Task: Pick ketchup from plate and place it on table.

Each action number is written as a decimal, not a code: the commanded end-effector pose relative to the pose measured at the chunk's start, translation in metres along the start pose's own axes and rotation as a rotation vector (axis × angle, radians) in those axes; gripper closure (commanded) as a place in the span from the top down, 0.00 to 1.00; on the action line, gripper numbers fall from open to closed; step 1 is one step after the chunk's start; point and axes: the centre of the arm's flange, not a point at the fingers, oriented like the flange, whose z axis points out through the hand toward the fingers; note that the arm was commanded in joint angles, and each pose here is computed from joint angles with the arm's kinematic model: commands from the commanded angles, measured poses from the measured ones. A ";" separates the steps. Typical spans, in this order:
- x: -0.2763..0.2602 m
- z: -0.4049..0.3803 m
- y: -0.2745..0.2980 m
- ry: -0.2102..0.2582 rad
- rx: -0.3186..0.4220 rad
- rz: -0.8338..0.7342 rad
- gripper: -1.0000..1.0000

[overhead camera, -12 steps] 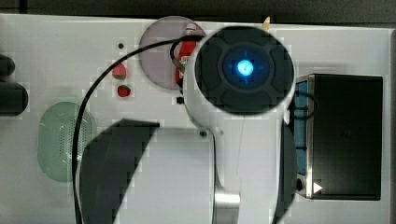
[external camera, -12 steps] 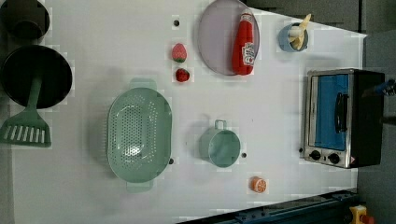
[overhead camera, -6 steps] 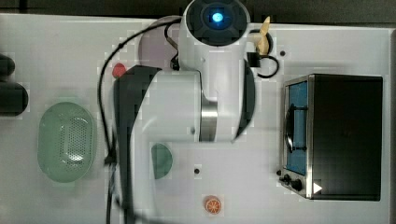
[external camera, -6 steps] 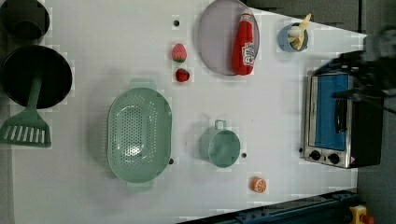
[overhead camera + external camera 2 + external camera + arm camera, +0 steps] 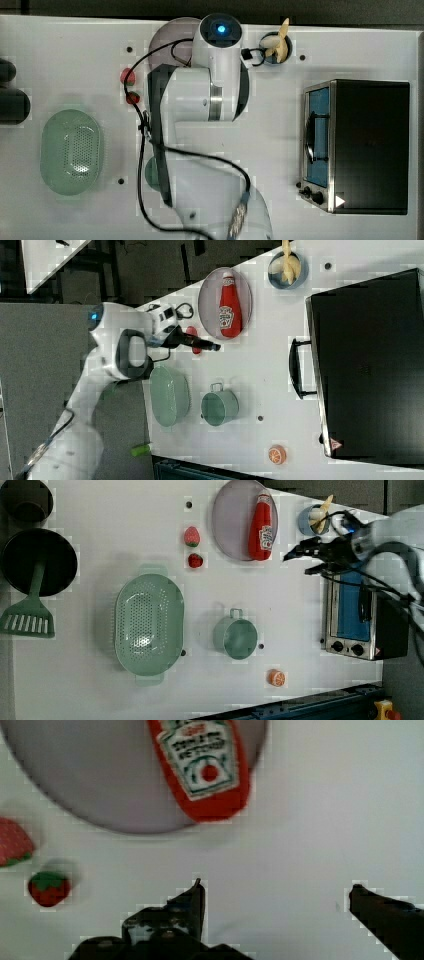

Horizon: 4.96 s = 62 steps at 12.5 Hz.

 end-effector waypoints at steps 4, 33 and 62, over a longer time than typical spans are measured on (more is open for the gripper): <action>0.036 0.024 -0.035 0.155 -0.023 -0.343 1.00; 0.060 -0.090 -0.022 0.199 -0.010 -0.266 0.57; -0.053 0.022 0.084 0.271 0.019 -0.001 1.00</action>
